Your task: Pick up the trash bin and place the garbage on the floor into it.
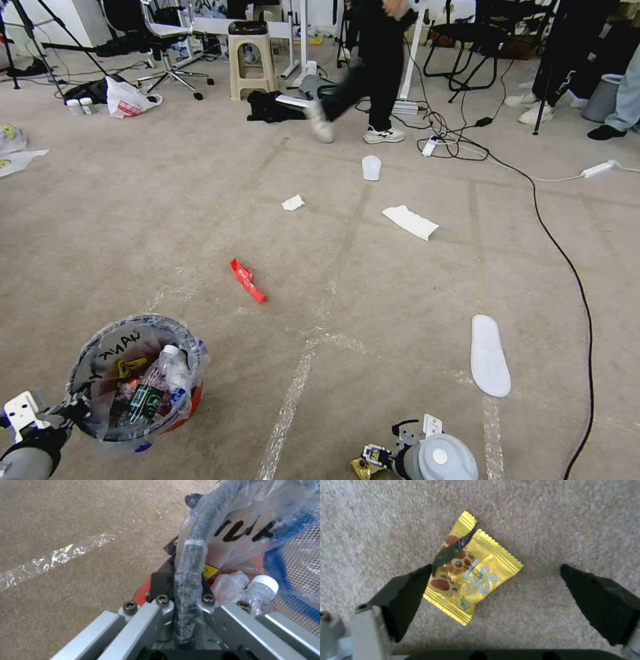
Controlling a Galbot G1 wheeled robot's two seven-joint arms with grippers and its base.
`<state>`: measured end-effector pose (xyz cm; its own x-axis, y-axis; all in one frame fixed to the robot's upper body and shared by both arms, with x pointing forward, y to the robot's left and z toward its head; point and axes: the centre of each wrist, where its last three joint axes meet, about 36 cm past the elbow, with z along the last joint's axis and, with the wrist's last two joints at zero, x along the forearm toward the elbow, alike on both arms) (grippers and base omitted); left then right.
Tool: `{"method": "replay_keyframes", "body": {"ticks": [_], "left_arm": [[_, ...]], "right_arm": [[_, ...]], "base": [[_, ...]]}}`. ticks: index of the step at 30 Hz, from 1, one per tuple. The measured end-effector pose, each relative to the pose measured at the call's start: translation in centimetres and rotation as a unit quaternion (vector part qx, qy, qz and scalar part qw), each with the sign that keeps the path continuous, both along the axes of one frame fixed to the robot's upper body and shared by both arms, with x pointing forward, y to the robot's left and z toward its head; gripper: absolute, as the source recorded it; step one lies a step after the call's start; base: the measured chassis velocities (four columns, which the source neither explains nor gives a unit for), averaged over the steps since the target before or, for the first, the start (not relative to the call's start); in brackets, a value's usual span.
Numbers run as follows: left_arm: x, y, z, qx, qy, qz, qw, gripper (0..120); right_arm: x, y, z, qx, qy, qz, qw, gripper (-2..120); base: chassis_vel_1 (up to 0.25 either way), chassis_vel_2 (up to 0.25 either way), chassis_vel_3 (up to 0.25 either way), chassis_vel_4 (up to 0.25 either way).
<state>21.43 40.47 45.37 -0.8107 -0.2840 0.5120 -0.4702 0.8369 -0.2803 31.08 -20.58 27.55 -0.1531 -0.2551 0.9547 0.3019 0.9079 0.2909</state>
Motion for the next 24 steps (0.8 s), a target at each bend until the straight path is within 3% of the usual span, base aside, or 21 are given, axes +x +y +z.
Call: {"method": "replay_keyframes", "body": {"ticks": [8, 15, 24], "left_arm": [[0.0, 0.1, 0.0, 0.0, 0.0, 0.001, 1.0, 1], [0.1, 0.1, -0.3, -0.005, 0.0, 0.004, 1.0, 1], [0.1, 0.0, -0.3, -0.004, 0.0, 0.004, 1.0, 1]], "right_arm": [[-0.6, 0.2, 0.8, 0.001, -0.003, 0.011, 1.0, 75], [-0.6, -0.2, 2.1, -0.015, -0.013, 0.017, 1.0, 45], [-0.9, -0.5, 2.2, -0.027, -0.015, 0.021, 0.999, 40]], "base": [[0.0, 0.0, 0.0, 0.0], [0.0, 0.0, 0.0, 0.0], [0.0, 0.0, 0.0, 0.0]]}}
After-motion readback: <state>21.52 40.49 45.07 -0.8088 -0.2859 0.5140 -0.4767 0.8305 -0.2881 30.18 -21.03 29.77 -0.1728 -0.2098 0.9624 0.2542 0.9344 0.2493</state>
